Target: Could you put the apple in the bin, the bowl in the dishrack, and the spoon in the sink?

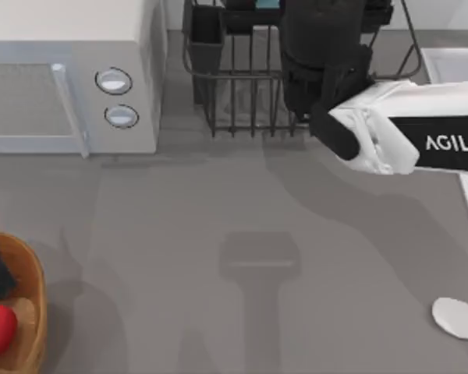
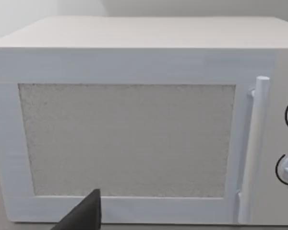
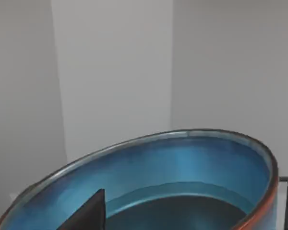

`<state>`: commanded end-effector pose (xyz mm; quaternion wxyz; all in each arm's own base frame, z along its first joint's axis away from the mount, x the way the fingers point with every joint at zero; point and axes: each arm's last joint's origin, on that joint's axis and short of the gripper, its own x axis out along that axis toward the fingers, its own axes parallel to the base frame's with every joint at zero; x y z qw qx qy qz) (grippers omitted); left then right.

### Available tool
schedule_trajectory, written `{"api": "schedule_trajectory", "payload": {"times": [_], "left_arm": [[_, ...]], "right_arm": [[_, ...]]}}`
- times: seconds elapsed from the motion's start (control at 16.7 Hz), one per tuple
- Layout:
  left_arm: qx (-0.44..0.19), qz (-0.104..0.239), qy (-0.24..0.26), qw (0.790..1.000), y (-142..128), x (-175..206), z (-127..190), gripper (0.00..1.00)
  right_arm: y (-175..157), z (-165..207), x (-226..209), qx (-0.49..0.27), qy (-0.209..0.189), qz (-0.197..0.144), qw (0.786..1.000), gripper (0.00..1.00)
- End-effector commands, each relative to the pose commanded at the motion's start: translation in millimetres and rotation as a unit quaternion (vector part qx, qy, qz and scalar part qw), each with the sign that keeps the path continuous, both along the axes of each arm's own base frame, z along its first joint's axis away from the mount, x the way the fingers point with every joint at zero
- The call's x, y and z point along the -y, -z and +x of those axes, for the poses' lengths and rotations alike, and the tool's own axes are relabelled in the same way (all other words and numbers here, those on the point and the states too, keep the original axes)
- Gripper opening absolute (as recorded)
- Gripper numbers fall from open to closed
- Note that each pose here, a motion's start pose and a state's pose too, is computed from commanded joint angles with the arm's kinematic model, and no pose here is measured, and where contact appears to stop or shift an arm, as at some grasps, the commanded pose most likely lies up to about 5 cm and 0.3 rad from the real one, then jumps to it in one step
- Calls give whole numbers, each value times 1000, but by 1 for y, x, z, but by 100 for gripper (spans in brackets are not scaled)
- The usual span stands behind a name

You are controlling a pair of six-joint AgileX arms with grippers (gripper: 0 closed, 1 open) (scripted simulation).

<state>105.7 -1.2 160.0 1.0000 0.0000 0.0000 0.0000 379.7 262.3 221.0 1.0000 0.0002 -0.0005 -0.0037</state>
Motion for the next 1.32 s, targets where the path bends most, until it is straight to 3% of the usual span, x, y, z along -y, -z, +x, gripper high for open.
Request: {"api": "schedule_trajectory", "payload": {"times": [0.3, 0.72, 1.02, 1.32], "left_arm": [[0, 0, 0, 1000, 0, 0, 0, 100], [0, 0, 0, 1000, 0, 0, 0, 100], [0, 0, 0, 1000, 0, 0, 0, 100], [0, 0, 0, 1000, 0, 0, 0, 100]], "right_arm": [[-28, -36, 31, -3, -1, -5, 1000, 100], [-54, -152, 160, -16, 0, -18, 1000, 100], [-12, -238, 231, 0, -1, -10, 1000, 100], [41, -269, 256, 2, -3, -4, 1000, 100]]}}
